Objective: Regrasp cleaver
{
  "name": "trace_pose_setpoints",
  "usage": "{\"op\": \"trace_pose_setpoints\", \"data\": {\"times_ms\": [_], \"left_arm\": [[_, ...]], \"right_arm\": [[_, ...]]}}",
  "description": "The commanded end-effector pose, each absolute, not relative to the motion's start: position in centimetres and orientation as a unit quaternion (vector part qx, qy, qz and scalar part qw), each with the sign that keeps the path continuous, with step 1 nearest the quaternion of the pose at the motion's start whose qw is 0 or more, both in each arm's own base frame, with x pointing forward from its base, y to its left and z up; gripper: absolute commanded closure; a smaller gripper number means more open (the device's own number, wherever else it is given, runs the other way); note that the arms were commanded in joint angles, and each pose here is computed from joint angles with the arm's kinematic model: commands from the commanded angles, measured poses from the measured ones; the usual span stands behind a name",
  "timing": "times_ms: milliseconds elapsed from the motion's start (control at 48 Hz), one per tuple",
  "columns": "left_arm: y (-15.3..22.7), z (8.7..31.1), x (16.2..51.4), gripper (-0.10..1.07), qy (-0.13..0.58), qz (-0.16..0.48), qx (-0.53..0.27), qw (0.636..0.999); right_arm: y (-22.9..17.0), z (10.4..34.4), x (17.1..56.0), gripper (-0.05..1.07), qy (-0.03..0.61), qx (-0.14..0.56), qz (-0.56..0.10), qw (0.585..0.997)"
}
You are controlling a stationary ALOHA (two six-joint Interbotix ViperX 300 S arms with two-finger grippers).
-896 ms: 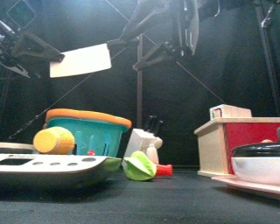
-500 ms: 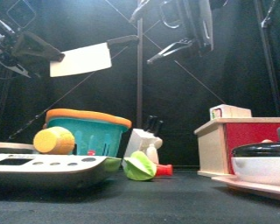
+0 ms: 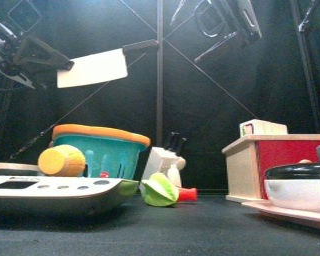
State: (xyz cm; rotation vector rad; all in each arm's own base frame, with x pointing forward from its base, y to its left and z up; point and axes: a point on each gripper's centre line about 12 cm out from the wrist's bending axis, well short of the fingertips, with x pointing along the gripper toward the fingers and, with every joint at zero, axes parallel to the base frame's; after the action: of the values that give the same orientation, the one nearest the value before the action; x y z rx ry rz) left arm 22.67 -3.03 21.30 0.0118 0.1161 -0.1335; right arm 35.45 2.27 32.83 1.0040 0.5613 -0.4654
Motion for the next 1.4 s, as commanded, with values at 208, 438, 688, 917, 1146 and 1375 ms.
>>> {"op": "trace_pose_setpoints", "data": {"times_ms": [208,438,688,917,1146,1375], "left_arm": [[-3.2,22.1,23.1,0.57,0.043,-0.069,0.006,0.997],[-3.1,22.1,23.1,0.57,0.044,-0.068,0.004,0.997],[-3.2,22.2,23.1,0.56,0.042,-0.068,0.004,0.997],[-3.2,22.2,23.1,0.56,0.041,-0.068,0.004,0.997],[-3.2,22.2,23.1,0.56,0.041,-0.068,0.004,0.997],[-3.2,22.3,23.1,0.56,0.041,-0.068,0.004,0.997]], "right_arm": [[1.0,38.1,36.6,0.01,0.292,0.302,-0.154,0.894],[1.6,35.2,39.4,0.01,0.276,0.142,-0.080,0.947],[2.1,31.9,39.8,0.02,0.228,0.090,-0.037,0.969],[3.2,31.1,40.0,0.02,0.177,0.101,0.007,0.979],[3.0,30.1,40.3,0.04,0.187,0.105,0.003,0.977],[2.4,29.2,41.2,0.15,0.197,0.112,-0.006,0.974]]}}
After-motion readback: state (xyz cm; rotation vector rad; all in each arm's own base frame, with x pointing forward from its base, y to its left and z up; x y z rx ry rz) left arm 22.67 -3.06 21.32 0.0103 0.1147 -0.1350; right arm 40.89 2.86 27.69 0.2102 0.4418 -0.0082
